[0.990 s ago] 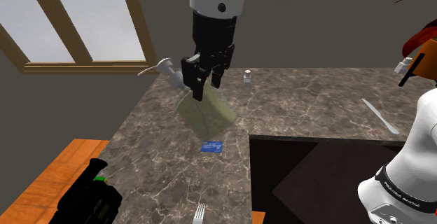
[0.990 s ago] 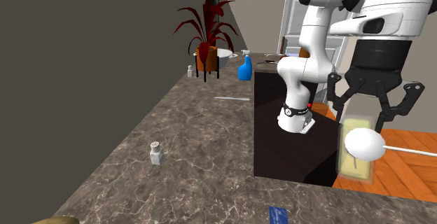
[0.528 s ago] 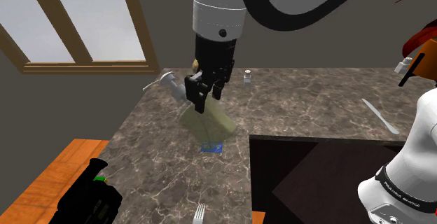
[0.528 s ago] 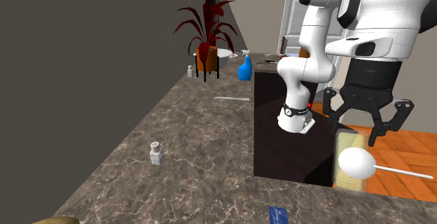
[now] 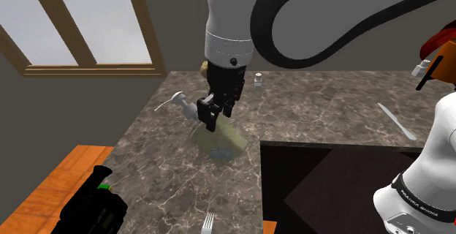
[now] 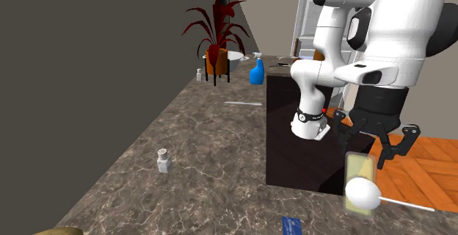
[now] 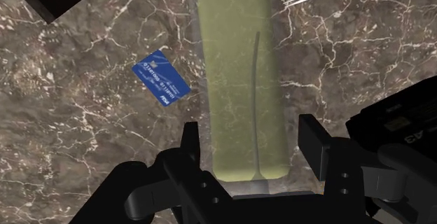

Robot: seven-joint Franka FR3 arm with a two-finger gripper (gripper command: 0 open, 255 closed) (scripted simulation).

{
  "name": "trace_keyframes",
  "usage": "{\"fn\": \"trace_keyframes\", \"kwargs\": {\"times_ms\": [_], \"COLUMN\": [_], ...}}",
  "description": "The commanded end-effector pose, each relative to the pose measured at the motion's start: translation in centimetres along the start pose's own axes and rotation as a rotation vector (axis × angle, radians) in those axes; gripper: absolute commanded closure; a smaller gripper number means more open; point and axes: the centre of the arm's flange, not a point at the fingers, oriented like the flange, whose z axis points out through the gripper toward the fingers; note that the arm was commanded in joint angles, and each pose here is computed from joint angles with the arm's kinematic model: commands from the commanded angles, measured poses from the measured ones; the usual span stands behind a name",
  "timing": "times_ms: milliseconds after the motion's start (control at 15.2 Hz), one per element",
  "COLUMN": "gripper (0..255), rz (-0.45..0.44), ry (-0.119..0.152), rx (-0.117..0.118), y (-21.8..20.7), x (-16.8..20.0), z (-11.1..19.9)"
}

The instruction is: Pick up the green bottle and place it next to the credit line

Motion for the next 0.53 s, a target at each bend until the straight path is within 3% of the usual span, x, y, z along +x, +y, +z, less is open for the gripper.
{"fn": "trace_keyframes", "kwargs": {"times_ms": [0, 462], "gripper": [255, 255], "rz": [0.000, 0.000], "ry": [0.001, 0.001], "rx": [0.000, 0.000], "y": [0.1, 0.4], "x": [-0.1, -0.7], "z": [1.0, 4.6]}}
